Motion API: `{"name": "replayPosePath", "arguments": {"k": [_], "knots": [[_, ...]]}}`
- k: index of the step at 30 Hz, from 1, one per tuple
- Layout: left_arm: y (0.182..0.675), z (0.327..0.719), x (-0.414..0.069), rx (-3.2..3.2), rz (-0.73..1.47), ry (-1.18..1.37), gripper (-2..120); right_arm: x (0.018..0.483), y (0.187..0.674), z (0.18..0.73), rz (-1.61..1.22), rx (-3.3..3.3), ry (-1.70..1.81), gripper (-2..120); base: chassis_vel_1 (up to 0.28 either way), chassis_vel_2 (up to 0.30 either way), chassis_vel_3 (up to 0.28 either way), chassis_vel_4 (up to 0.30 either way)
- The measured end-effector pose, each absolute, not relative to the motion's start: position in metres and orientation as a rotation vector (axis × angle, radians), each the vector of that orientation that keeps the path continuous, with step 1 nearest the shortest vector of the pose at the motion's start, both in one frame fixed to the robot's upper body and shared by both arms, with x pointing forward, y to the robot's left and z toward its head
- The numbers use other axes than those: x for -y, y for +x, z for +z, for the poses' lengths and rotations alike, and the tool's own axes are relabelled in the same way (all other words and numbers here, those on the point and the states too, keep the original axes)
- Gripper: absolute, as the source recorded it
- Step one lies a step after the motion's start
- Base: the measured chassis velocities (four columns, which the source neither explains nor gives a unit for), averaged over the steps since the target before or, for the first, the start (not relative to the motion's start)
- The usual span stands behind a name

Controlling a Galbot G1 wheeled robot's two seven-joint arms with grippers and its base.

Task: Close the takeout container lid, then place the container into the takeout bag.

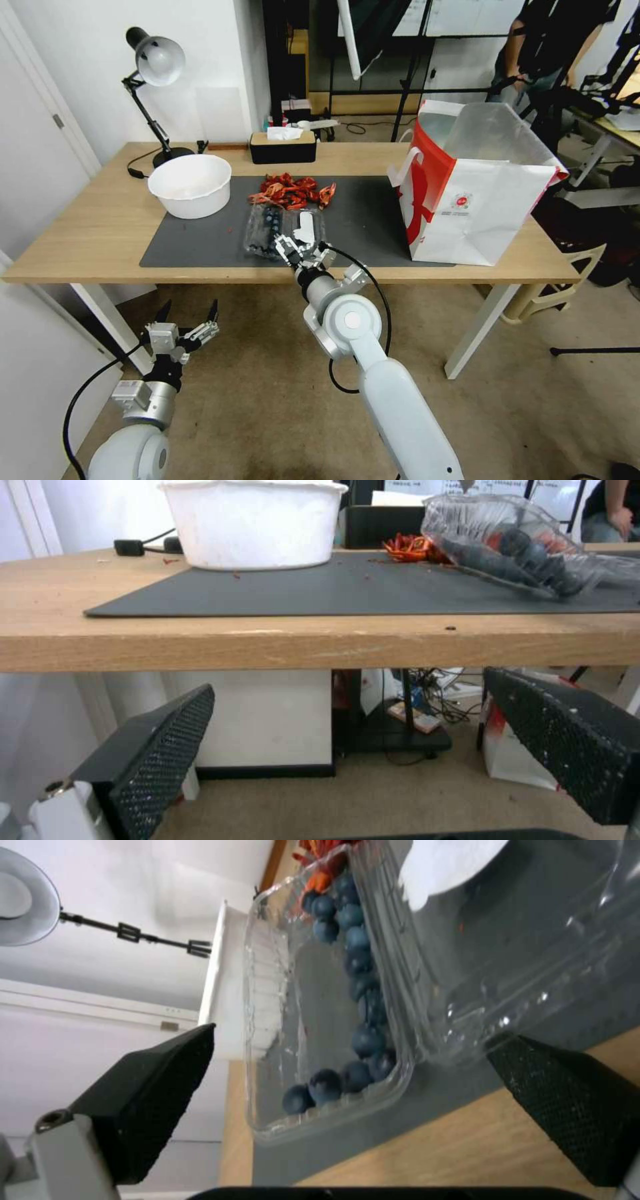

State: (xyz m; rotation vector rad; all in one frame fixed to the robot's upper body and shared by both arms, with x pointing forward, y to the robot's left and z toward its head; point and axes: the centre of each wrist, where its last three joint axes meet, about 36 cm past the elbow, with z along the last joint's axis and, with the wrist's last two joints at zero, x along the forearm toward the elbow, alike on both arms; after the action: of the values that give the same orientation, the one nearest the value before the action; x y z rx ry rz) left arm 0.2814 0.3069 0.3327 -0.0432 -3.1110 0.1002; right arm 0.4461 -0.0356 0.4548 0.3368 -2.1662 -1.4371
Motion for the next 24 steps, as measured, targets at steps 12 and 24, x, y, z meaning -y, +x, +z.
{"name": "replayPosePath", "arguments": {"k": [12, 24], "knots": [[0.281, 0.331, -0.306, 3.111, 0.102, -0.04, 100, 0.038, 0.448, 0.472, -1.424, 2.278, 0.349, 100, 0.0, 0.0, 0.0, 0.0], [0.278, 0.33, -0.305, 3.109, 0.098, -0.038, 100, 0.04, 0.462, 0.489, -1.318, 2.517, 0.401, 100, 0.0, 0.0, 0.0, 0.0]]}}
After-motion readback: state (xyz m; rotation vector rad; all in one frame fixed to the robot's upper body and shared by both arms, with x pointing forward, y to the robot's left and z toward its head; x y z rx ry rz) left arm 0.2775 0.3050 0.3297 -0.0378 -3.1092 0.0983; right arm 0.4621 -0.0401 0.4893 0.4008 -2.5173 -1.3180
